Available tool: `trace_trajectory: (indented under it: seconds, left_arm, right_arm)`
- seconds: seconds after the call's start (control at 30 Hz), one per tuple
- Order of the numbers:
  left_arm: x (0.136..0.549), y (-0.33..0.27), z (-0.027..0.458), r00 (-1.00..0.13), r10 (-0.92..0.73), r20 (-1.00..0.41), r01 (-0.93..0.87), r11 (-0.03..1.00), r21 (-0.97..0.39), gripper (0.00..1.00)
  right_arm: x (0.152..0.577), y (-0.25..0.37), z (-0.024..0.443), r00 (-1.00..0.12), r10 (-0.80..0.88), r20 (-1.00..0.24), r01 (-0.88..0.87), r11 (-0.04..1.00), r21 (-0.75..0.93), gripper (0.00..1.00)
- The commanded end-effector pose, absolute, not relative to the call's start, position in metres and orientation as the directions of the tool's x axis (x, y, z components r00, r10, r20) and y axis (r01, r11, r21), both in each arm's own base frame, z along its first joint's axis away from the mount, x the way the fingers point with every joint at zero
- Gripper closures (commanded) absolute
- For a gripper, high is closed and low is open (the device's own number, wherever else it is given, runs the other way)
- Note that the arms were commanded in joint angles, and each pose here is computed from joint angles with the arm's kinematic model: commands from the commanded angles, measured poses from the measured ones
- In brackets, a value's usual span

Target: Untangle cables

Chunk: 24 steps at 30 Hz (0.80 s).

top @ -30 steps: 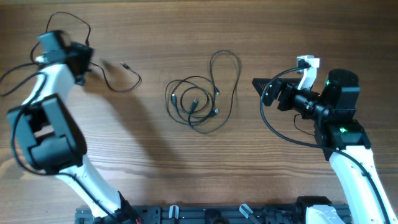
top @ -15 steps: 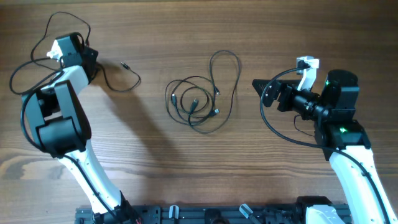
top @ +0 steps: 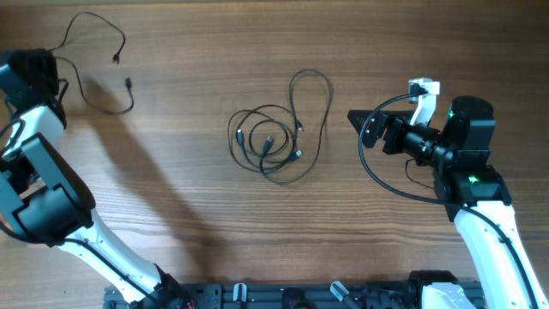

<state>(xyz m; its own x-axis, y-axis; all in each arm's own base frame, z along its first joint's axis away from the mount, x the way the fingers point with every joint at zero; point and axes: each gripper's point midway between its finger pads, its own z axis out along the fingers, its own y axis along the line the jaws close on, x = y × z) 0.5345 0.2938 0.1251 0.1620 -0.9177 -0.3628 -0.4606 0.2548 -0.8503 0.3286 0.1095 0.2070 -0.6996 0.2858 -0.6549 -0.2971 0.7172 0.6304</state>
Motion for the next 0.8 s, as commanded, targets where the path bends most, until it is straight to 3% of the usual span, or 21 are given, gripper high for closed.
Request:
trace_trajectory:
  seconds: [0.0,0.03,0.1,0.23,0.33,0.5,0.63,0.7,0.77]
  left_arm:
    - [0.532,0.288,0.114,0.096,-0.892,-0.442,-0.521,0.334,-0.786,0.89]
    - [0.533,0.283,0.109,0.039,-0.867,-0.496,-0.535,0.401,-0.743,0.52]
    - [0.532,0.278,0.106,-0.035,-0.826,-0.562,-0.542,0.488,-0.684,0.0]
    - [0.526,0.271,0.126,-0.118,-0.806,-0.58,-0.543,0.541,-0.642,0.0]
    - [0.502,0.253,0.138,-0.294,-0.805,-0.515,-0.628,0.569,-0.531,0.0]
    - [0.443,0.175,0.083,-0.557,-0.803,-0.214,-0.732,0.596,-0.331,0.0]
    - [0.416,0.154,0.045,-0.654,-0.716,-0.242,-0.732,0.681,-0.037,0.0]
    - [0.413,0.143,0.033,-0.683,-0.691,-0.237,-0.712,0.702,0.008,0.08]
    - [0.415,0.137,0.025,-0.692,-0.679,-0.243,-0.702,0.713,0.008,0.29]
  right_arm:
    - [0.331,0.113,0.217,-0.687,0.274,-0.673,-0.329,0.708,0.624,0.0]
    - [0.331,0.113,0.217,-0.688,0.274,-0.672,-0.329,0.708,0.625,0.0]
    - [0.331,0.113,0.217,-0.689,0.277,-0.67,-0.326,0.707,0.627,0.0]
    - [0.331,0.113,0.217,-0.689,0.276,-0.67,-0.327,0.707,0.627,0.0]
    - [0.331,0.113,0.216,-0.689,0.276,-0.67,-0.326,0.707,0.627,0.0]
    - [0.334,0.11,0.216,-0.678,0.279,-0.68,-0.315,0.726,0.612,0.0]
    - [0.334,0.109,0.216,-0.676,0.277,-0.682,-0.316,0.727,0.609,0.0]
    - [0.334,0.109,0.215,-0.678,0.277,-0.681,-0.315,0.727,0.61,0.0]
    - [0.334,0.109,0.215,-0.677,0.277,-0.681,-0.316,0.727,0.609,0.0]
